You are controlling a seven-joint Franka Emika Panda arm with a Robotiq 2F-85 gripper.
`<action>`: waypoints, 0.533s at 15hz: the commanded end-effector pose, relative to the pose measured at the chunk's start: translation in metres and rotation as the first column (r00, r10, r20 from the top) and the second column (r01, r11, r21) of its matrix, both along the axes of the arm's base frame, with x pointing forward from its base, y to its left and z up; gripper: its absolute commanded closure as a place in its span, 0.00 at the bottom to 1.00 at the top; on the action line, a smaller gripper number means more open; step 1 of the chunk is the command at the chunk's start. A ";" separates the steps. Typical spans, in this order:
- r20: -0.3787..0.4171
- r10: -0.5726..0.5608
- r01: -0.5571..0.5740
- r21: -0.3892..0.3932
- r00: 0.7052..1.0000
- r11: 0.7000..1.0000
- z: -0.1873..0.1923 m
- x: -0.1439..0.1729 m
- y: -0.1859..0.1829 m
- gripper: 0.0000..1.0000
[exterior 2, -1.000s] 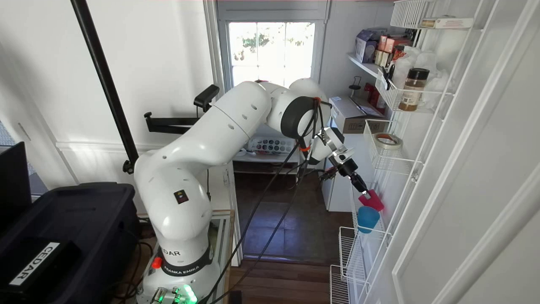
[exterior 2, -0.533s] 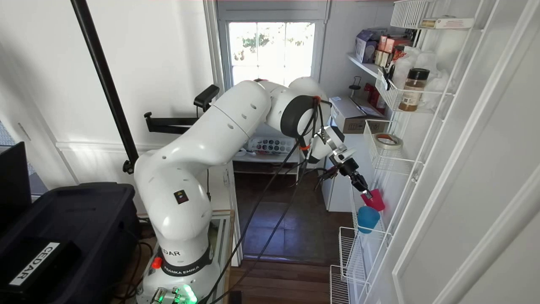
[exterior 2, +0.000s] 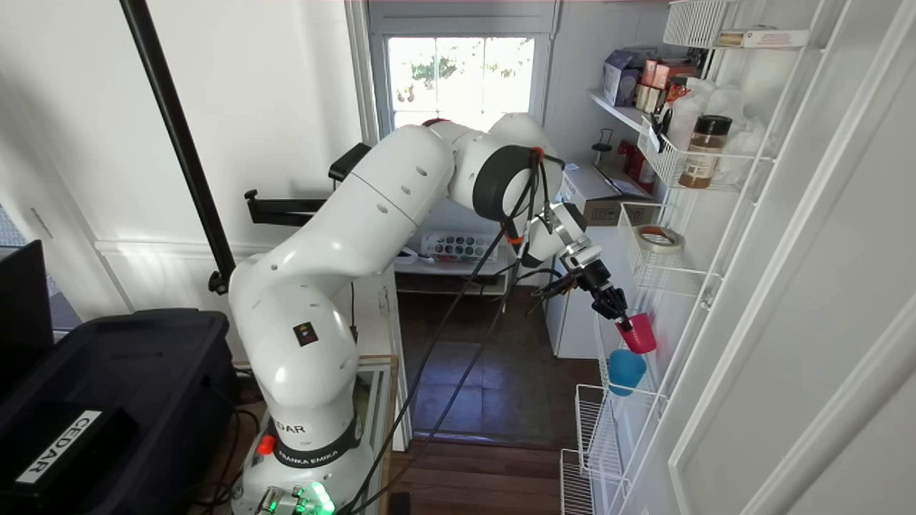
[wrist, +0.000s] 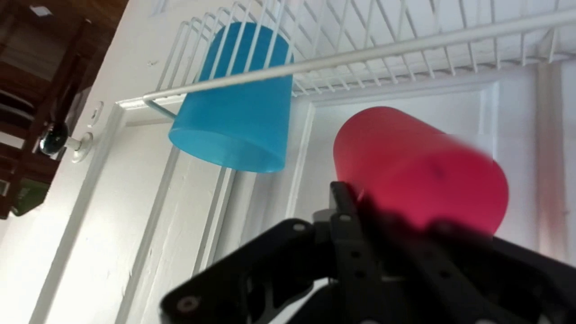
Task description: Place the pink cup upright
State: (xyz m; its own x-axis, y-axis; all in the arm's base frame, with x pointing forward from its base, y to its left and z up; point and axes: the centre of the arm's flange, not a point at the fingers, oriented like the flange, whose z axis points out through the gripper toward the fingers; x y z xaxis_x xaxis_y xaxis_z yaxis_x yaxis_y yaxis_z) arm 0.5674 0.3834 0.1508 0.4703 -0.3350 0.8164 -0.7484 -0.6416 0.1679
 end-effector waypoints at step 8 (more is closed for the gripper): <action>0.106 -0.176 0.131 0.340 0.979 0.931 0.001 -0.032 -0.027 0.99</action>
